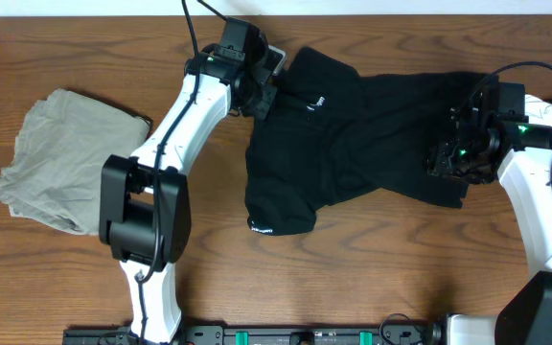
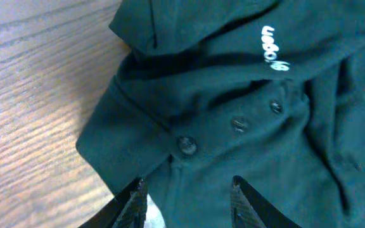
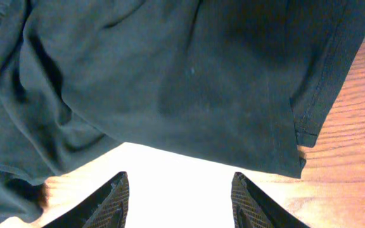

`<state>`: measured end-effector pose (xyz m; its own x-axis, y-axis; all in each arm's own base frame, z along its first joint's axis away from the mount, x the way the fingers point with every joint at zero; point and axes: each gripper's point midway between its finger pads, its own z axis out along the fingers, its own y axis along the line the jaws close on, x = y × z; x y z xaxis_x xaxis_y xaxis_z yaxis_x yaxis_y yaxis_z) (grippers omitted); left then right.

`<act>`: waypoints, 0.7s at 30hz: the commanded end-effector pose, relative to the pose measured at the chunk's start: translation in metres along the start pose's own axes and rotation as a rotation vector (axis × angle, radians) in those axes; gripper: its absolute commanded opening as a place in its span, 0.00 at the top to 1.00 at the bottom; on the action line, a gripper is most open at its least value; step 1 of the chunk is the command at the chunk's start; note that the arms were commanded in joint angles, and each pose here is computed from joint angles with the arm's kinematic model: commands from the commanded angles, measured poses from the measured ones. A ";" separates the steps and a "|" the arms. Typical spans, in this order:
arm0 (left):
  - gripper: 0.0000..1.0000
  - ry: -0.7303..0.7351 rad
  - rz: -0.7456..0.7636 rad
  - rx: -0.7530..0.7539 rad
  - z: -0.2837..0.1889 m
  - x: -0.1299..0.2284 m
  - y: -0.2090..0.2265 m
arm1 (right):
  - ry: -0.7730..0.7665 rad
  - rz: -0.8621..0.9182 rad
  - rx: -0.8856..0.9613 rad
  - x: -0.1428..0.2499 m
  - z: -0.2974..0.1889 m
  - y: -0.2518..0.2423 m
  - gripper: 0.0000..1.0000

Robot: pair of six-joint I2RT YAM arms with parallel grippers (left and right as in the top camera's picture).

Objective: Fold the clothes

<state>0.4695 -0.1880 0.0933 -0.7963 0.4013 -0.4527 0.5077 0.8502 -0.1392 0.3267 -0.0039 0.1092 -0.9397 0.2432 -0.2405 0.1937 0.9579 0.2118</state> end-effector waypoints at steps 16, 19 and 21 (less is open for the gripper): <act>0.57 0.048 -0.047 0.153 0.045 0.021 0.001 | -0.005 -0.053 0.008 -0.003 0.043 0.000 0.50; 0.57 0.059 -0.062 0.163 0.050 0.024 0.000 | 0.024 -0.056 0.010 0.000 0.057 0.001 0.50; 0.57 0.070 -0.077 0.179 0.055 0.027 -0.002 | 0.046 -0.055 0.014 0.003 0.066 -0.001 0.51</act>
<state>0.4714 -0.1918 0.0452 -0.8394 0.3680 -0.4000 0.4950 0.8214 -0.2832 0.3462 0.0014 0.0594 -0.9480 0.2091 -0.2399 0.1648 0.9675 0.1918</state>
